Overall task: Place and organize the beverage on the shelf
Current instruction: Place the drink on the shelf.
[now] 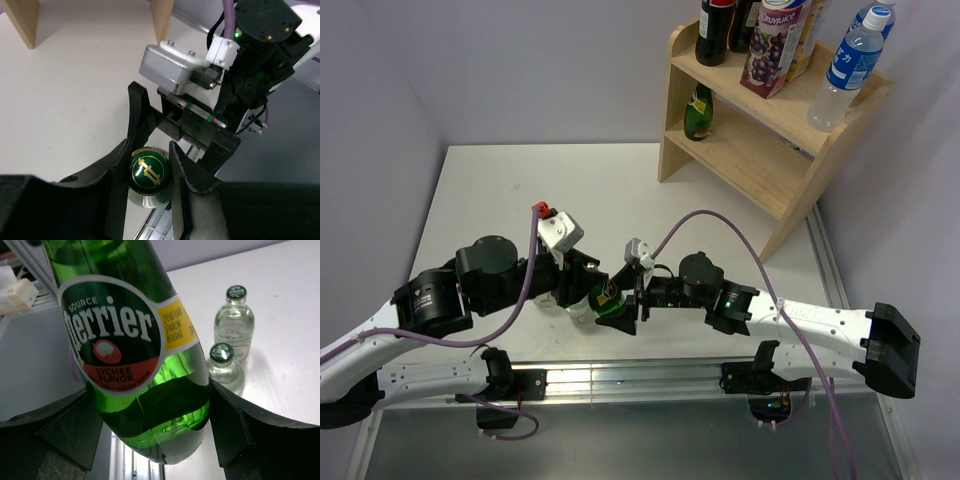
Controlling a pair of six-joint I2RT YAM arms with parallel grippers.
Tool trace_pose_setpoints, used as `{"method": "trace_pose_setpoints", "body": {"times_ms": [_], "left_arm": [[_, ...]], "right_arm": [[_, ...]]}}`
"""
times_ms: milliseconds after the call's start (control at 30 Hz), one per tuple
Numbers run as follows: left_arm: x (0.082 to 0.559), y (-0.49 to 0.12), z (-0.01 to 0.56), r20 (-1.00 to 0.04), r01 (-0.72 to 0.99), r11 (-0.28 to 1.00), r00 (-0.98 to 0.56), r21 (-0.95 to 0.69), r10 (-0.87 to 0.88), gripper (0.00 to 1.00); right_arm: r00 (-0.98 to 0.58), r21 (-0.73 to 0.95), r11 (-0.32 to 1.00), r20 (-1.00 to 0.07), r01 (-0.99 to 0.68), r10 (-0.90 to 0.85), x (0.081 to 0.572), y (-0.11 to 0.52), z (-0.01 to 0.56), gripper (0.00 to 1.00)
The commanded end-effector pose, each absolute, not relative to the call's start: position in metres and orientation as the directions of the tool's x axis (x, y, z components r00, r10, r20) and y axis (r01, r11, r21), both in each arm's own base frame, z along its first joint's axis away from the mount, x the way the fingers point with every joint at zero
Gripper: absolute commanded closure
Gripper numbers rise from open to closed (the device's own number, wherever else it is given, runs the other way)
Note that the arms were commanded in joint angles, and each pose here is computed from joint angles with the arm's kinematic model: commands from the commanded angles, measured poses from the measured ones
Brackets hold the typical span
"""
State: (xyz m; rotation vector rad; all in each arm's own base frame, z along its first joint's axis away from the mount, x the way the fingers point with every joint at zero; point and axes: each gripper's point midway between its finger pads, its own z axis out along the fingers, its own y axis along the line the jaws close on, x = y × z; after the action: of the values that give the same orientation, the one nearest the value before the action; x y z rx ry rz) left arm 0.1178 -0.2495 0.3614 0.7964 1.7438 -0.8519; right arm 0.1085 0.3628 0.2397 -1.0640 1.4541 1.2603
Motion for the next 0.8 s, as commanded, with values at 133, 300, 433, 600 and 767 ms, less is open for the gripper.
{"method": "trace_pose_setpoints", "body": {"times_ms": [133, 300, 433, 600, 767], "left_arm": [[0.123, -0.265, 0.431, -0.976, 0.847, 0.485, -0.198, -0.217, -0.090, 1.00], [0.132, -0.269, 0.423, -0.970, 0.816, 0.530, -0.231, -0.232, -0.069, 1.00], [0.130, -0.270, 0.428, -0.968, 0.817, 0.523, -0.242, -0.242, -0.071, 1.00], [0.128, -0.266, 0.429, -0.968, 0.820, 0.517, -0.233, -0.247, -0.092, 1.00], [0.128, -0.265, 0.427, -0.968, 0.820, 0.518, -0.234, -0.244, -0.087, 1.00]], "right_arm": [[-0.170, 0.168, -0.025, -0.980, -0.985, 0.105, 0.088, 0.377, 0.296, 0.29], [-0.170, 0.162, -0.066, -0.978, -0.985, 0.124, 0.079, 0.385, 0.308, 0.26], [-0.166, 0.156, -0.077, -0.977, -0.985, 0.134, 0.074, 0.388, 0.315, 0.23], [-0.177, 0.163, -0.097, -0.972, -0.982, 0.153, 0.069, 0.389, 0.322, 0.18], [-0.189, 0.173, -0.094, -0.964, -0.980, 0.189, 0.069, 0.387, 0.331, 0.08]]}}
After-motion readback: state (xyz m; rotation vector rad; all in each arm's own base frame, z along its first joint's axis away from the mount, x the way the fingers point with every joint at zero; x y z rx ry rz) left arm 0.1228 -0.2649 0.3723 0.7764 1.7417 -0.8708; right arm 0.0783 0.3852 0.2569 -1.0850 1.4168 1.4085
